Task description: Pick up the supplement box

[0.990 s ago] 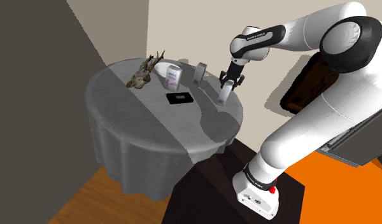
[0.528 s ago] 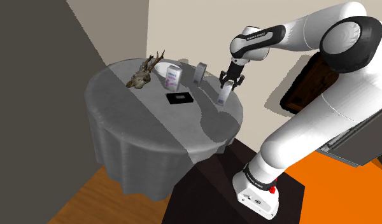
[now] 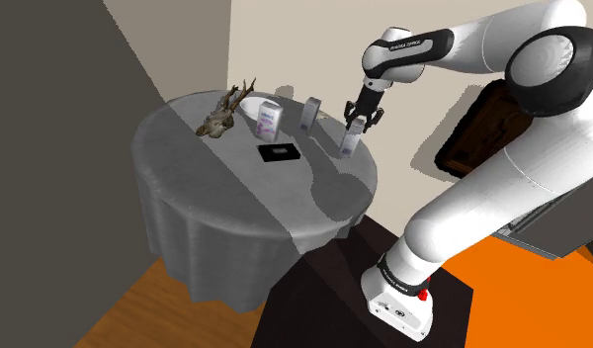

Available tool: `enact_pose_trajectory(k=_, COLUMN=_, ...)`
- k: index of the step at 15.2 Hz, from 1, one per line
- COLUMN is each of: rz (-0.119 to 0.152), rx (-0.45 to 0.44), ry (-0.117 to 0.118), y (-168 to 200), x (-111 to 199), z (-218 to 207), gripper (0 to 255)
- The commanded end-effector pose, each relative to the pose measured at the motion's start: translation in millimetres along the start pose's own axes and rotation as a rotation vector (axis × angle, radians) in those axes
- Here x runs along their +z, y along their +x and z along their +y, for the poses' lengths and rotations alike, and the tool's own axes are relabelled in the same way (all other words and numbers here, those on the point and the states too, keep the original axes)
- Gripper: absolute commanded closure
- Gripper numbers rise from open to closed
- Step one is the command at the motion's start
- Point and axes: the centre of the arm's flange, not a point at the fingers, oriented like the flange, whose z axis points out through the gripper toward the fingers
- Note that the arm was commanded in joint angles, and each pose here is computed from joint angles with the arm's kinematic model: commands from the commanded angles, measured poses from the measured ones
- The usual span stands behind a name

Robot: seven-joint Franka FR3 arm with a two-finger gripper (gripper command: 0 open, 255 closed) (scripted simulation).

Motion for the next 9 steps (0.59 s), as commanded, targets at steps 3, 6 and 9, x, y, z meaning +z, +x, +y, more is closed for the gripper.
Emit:
enact_pose_trajectory(k=3, rz=0.000, rx=0.000, ry=0.000, y=0, x=-21, z=-1, gripper=255)
enact_pose_trajectory(k=6, rz=0.000, rx=0.000, ry=0.000, y=-1, x=-36, z=-1, gripper=255)
enact_pose_trajectory(k=9, rz=0.000, rx=0.000, ry=0.000, y=-1, x=-43, z=-1, gripper=255)
